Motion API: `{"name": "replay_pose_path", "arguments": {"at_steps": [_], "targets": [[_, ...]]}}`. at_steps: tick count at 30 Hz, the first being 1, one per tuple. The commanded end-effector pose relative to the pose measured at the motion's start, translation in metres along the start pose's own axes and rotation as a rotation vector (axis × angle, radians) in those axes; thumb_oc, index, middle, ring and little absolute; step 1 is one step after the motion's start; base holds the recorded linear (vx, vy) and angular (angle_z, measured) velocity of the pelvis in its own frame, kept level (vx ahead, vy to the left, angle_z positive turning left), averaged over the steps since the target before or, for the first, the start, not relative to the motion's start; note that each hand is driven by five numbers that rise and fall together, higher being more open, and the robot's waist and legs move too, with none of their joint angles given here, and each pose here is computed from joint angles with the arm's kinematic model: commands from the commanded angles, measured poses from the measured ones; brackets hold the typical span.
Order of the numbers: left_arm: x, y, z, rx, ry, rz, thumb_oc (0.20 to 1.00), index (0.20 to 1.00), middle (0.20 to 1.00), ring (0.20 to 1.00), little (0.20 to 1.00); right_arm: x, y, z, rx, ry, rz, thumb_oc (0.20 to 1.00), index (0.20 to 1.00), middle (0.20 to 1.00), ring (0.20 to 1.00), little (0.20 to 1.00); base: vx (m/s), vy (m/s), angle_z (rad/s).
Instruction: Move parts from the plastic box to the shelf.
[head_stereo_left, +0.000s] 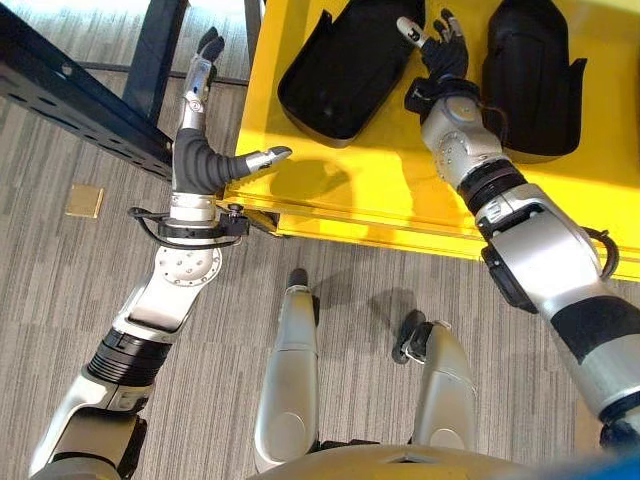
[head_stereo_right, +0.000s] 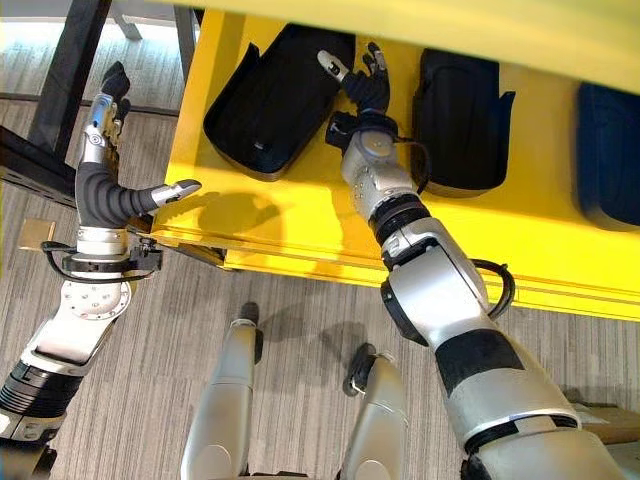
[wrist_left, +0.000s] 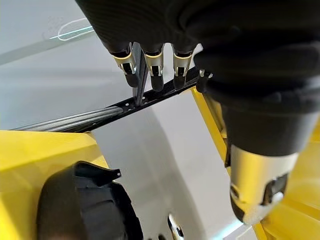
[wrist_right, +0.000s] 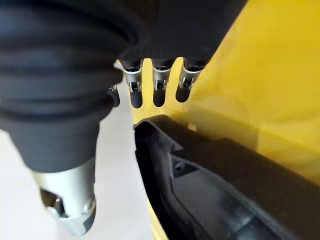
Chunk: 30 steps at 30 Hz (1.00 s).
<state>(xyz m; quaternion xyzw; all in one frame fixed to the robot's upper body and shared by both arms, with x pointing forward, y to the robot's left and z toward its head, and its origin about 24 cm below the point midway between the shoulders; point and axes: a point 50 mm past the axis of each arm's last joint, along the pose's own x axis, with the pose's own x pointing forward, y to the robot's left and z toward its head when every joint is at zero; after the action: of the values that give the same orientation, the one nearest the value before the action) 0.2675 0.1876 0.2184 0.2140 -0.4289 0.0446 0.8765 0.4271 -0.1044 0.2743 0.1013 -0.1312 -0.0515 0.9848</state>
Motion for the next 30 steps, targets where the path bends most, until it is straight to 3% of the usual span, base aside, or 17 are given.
{"name": "replay_pose_path", "arguments": {"at_steps": [1,9,24,30], "targets": [[0.016,0.009,0.036,-0.048,-0.199,0.009,1.0,1.0,1.0,1.0,1.0,0.008,0.005,0.047,-0.067,-0.138,0.004,1.0,1.0,1.0,1.0,1.0,-0.01,0.001,0.05],[0.019,0.004,0.041,-0.077,-0.228,-0.009,1.0,1.0,1.0,1.0,1.0,0.013,-0.005,0.057,-0.198,-0.146,-0.007,1.0,1.0,1.0,1.0,1.0,0.0,0.002,0.03],[0.018,0.001,0.046,-0.124,-0.246,-0.034,1.0,1.0,1.0,1.0,1.0,0.019,-0.049,0.062,-0.135,-0.096,-0.093,1.0,1.0,1.0,1.0,1.0,0.01,0.002,0.08],[0.016,-0.001,0.044,-0.125,-0.236,-0.052,1.0,1.0,1.0,1.0,1.0,0.02,-0.054,0.065,-0.3,-0.102,-0.072,1.0,1.0,1.0,1.0,1.0,0.0,0.0,0.0]]}}
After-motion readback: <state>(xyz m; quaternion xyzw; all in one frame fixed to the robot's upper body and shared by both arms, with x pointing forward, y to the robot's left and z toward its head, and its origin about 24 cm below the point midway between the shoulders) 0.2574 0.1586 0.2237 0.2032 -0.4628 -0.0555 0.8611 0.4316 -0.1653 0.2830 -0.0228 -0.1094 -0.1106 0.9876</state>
